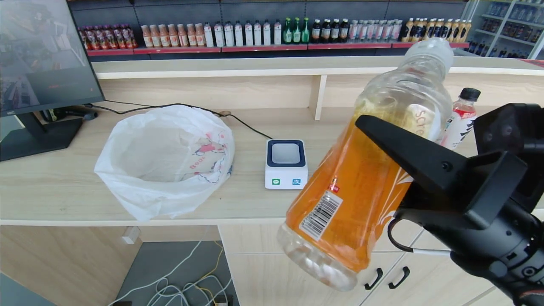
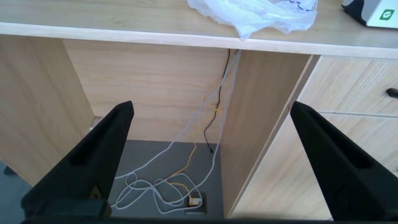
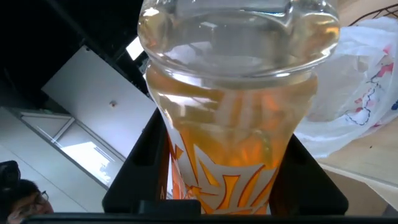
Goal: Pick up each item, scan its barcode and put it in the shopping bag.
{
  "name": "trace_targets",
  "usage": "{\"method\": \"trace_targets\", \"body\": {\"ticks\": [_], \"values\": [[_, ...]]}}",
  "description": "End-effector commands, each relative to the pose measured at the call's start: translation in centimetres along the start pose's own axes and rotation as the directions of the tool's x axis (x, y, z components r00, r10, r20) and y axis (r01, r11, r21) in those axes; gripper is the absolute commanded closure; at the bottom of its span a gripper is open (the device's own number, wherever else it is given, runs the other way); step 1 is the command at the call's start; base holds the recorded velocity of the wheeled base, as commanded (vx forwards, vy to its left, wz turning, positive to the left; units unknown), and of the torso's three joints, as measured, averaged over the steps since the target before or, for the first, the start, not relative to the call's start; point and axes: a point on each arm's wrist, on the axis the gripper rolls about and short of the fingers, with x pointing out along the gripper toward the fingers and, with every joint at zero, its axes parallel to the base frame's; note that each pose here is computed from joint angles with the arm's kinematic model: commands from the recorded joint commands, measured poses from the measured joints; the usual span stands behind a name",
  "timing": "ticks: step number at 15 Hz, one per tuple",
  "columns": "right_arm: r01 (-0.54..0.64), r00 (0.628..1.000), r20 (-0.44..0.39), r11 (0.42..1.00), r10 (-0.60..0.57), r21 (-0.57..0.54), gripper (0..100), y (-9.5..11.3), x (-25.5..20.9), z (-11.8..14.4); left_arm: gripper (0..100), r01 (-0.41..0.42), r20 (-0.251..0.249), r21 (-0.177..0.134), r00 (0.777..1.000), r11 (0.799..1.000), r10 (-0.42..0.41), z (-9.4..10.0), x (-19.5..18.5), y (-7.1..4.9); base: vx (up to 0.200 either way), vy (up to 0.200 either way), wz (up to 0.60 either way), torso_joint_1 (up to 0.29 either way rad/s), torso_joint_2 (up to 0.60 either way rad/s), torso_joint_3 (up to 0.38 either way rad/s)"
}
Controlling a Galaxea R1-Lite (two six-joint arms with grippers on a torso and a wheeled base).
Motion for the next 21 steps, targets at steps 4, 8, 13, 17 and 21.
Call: {"method": "trace_targets", "body": {"ticks": [4, 8, 13, 17, 21], "values": [[-0.022, 1.000, 0.019, 1.000, 0.022, 0.014, 100, 0.7, -0.3, 0.5, 0, 0.000, 0.000, 0.000, 1.000, 1.000, 0.000, 0.0, 0.0, 0.0, 0.000, 0.000, 0.00, 0.000, 0.00, 0.000], [-0.023, 1.000, 0.018, 1.000, 0.023, 0.013, 100, 0.8, -0.3, 0.5, 0, 0.000, 0.000, 0.000, 1.000, 1.000, 0.000, 0.0, 0.0, 0.0, 0.000, 0.000, 0.00, 0.000, 0.00, 0.000], [-0.023, 1.000, 0.011, 1.000, 0.023, 0.015, 100, 0.8, -0.5, 0.4, 0, 0.000, 0.001, 0.000, 1.000, 1.000, 0.000, 0.0, 0.0, 0.0, 0.000, 0.000, 0.00, 0.000, 0.00, 0.000], [-0.060, 0.998, -0.014, 0.998, 0.060, 0.035, 100, 1.8, -0.7, -0.2, 0, 0.000, 0.001, 0.000, 1.000, 1.000, 0.000, 0.0, 0.0, 0.0, 0.000, 0.000, 0.00, 0.000, 0.00, 0.000], [-0.059, 0.998, -0.015, 0.998, 0.059, 0.036, 100, 1.8, -0.6, -0.2, 0, 0.000, 0.001, 0.000, 1.000, 1.000, 0.000, 0.0, 0.0, 0.0, 0.000, 0.000, 0.00, 0.000, 0.00, 0.000]]}}
